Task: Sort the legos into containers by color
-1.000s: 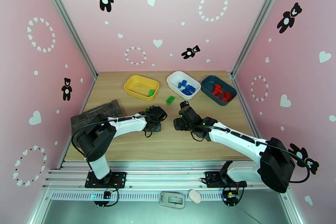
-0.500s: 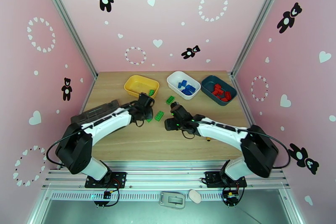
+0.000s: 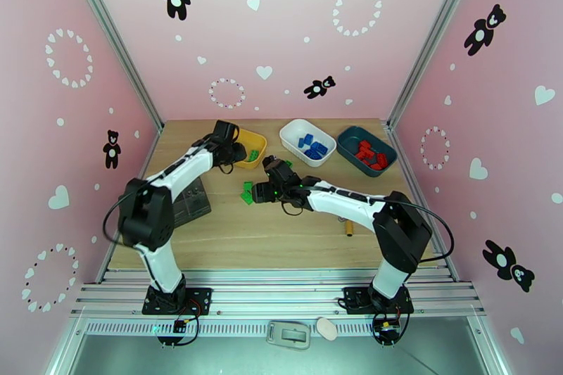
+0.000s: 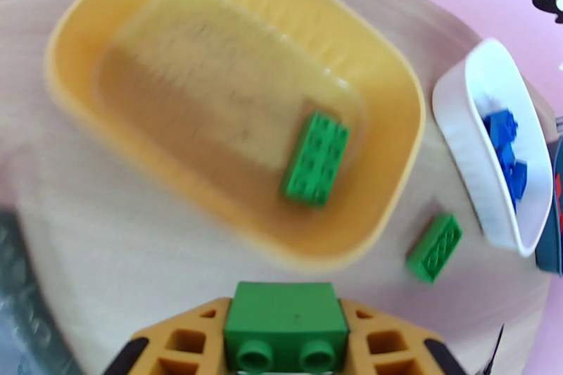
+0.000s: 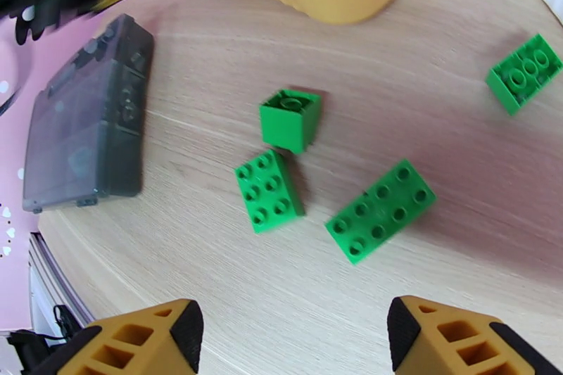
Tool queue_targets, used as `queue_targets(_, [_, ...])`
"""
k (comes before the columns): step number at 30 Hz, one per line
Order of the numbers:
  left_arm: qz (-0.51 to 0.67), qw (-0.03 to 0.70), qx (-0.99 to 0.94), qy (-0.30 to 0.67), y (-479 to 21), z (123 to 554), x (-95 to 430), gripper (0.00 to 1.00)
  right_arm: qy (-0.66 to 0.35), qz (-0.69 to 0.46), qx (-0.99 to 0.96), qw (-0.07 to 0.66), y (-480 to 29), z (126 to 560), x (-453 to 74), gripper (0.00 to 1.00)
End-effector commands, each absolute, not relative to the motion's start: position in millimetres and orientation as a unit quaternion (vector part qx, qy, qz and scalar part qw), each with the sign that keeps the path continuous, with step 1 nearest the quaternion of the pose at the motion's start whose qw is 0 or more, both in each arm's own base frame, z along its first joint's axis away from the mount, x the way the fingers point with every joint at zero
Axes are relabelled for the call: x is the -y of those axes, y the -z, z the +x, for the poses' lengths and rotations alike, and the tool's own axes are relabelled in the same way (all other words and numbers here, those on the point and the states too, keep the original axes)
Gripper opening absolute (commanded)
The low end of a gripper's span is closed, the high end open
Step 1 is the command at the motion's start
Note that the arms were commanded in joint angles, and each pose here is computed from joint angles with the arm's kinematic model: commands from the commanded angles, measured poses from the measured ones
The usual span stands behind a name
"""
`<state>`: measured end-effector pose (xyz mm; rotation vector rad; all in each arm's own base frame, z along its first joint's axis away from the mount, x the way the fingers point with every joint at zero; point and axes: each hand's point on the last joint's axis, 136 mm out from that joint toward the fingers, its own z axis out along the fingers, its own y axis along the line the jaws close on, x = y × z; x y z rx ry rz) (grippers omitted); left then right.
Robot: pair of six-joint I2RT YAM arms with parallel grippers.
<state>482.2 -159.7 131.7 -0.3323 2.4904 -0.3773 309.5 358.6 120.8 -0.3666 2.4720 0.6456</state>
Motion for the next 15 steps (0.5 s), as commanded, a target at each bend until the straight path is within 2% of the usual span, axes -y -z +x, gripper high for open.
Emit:
queue_targets(1, [-0.117,0.299,-0.936,0.147,-133,504,164,0.31,-0.231,-0.136,-0.923,0.274,-126,311,-356,0.74])
queue_targets(4, [-0.114,0.297,-0.937,0.144,-130,516,167,0.42,-0.221,-0.132,-0.926,0.278,-127,310,-346,0.74])
queue_targets(6, [-0.113,0.301,-0.935,0.149,-134,519,169,0.59,-0.214,-0.129,-0.927,0.281,-128,309,-338,0.74])
queue_targets(9, [-0.112,0.314,-0.931,0.15,-145,517,168,0.73,-0.205,-0.126,-0.928,0.286,-130,307,-328,0.74])
queue_targets(15, [-0.108,0.333,-0.927,0.136,-166,499,159,0.76,-0.191,-0.126,-0.929,0.291,-132,305,-318,0.74])
